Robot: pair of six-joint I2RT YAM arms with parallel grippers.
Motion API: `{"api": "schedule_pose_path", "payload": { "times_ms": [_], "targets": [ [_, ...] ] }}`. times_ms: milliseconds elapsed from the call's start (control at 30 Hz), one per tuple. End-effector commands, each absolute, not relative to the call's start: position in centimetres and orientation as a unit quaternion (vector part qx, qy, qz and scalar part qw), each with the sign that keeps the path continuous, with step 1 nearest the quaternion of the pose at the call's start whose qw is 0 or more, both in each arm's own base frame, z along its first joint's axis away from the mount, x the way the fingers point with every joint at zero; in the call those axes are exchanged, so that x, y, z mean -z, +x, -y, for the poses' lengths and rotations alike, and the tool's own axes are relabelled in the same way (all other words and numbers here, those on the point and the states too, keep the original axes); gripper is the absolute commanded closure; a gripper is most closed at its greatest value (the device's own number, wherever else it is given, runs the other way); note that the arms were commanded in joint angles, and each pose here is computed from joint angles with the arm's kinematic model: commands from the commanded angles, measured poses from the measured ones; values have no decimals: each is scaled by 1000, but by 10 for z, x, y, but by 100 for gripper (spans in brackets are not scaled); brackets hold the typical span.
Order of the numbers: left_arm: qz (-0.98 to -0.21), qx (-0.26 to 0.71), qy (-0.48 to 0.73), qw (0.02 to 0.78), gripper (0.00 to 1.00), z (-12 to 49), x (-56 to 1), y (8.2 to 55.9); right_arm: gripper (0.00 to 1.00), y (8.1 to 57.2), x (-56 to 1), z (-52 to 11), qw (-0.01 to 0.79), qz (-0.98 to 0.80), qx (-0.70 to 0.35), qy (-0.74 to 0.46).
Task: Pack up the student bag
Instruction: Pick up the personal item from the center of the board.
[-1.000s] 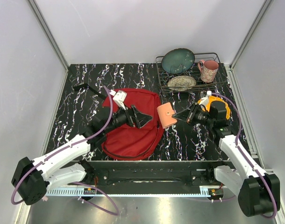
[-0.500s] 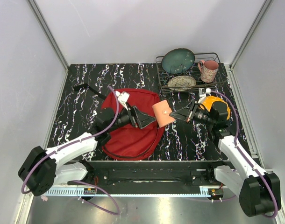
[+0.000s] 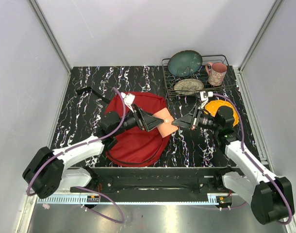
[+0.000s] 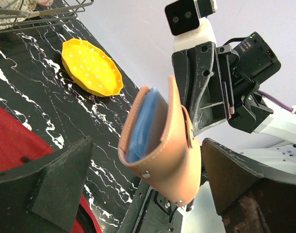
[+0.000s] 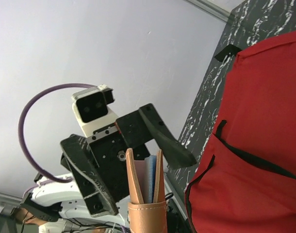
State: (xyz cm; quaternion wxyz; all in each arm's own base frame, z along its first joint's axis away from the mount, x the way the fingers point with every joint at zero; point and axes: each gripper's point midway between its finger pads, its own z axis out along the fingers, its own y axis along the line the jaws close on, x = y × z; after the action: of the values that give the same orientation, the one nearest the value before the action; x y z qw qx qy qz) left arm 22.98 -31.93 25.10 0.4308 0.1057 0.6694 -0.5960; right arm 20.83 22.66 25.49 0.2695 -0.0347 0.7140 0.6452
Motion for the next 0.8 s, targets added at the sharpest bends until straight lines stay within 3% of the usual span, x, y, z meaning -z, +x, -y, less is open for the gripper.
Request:
{"api": "schedule_pose_path", "payload": {
  "times_ms": [0, 133, 233, 267, 367, 400, 467, 500, 600, 700, 733, 767],
  "targets": [
    [-616, 628, 127, 457, 1, 324, -291, 228, 100, 200, -272, -232, 287, -690, -660, -81],
    [-616, 628, 125, 460, 3, 322, -291, 228, 100, 200, -265, -235, 276, -695, -659, -84],
    [-617, 625, 119, 464, 12, 320, -290, 230, 100, 202, -260, -237, 272, -700, -655, -80],
    [-618, 624, 119, 463, 22, 320, -288, 229, 100, 204, -259, -237, 272, -702, -654, -78],
    [-619, 622, 124, 462, 35, 320, -288, 229, 100, 207, -255, -239, 267, -707, -651, -76],
    [-621, 622, 125, 461, 48, 321, -287, 229, 100, 207, -255, -240, 269, -707, -650, -76],
    [-622, 621, 126, 459, 61, 321, -286, 228, 100, 209, -252, -240, 267, -710, -648, -71],
    [-623, 621, 126, 458, 77, 321, -285, 228, 100, 211, -252, -240, 269, -711, -646, -67],
    [-628, 618, 124, 457, 96, 321, -283, 229, 98, 218, -247, -239, 271, -720, -637, -50],
    [-636, 606, 107, 466, 100, 315, -282, 233, 69, 228, -239, -238, 276, -732, -623, -22],
    [-642, 599, 96, 468, 100, 312, -279, 235, 48, 231, -233, -236, 271, -742, -614, -7],
    [-650, 582, 69, 483, 100, 303, -275, 243, 39, 234, -230, -235, 272, -749, -605, 6]
  ]
}}
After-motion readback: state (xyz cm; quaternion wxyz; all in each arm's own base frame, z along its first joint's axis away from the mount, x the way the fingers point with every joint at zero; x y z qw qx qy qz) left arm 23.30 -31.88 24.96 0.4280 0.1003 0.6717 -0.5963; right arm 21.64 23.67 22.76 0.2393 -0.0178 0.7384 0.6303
